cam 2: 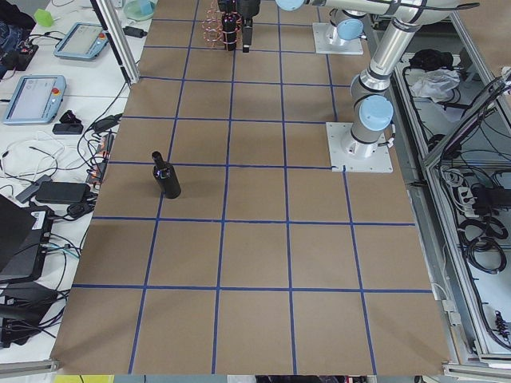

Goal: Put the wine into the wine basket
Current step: 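Move the left gripper down toward the dark wine bottle at the far edge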

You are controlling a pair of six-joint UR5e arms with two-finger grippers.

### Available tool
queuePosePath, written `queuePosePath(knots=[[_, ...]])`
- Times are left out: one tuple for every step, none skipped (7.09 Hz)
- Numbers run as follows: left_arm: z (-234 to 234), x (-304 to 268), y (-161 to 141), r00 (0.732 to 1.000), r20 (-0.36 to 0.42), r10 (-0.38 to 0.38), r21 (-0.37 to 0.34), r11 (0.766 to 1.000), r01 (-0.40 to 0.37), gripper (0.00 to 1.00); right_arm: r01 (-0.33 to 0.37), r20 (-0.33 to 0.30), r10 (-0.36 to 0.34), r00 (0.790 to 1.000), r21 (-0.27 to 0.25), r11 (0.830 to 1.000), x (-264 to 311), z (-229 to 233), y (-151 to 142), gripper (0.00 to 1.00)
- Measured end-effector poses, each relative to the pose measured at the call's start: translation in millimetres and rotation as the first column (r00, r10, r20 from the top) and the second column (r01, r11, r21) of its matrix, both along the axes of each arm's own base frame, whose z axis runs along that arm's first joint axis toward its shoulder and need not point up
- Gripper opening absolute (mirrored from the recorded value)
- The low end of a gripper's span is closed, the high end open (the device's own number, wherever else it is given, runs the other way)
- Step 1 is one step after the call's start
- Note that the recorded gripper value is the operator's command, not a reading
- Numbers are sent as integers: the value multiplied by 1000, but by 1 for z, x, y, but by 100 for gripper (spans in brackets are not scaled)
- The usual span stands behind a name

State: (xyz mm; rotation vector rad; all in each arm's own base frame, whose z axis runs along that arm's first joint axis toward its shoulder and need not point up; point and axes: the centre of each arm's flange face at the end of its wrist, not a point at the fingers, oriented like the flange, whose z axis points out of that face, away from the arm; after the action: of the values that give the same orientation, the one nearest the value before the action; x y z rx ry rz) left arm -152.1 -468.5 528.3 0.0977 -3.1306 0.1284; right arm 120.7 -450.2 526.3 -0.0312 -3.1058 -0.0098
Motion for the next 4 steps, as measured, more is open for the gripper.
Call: queuePosePath(knots=[[-1, 0, 0, 1000, 0, 0, 1, 1000, 0, 100, 4, 1, -4, 1000, 13, 1000, 0, -2, 0, 100], [-1, 0, 0, 1000, 1, -1, 3, 1000, 1, 100, 8, 2, -8, 1000, 22, 1000, -1, -4, 0, 100], [-1, 0, 0, 1000, 1, -1, 2, 1000, 1, 100, 10, 2, -10, 1000, 24, 1000, -1, -5, 0, 100], [0, 0, 1, 1000, 2, -1, 1, 1000, 1, 100, 11, 2, -11, 1000, 20, 1000, -2, -4, -1, 100]])
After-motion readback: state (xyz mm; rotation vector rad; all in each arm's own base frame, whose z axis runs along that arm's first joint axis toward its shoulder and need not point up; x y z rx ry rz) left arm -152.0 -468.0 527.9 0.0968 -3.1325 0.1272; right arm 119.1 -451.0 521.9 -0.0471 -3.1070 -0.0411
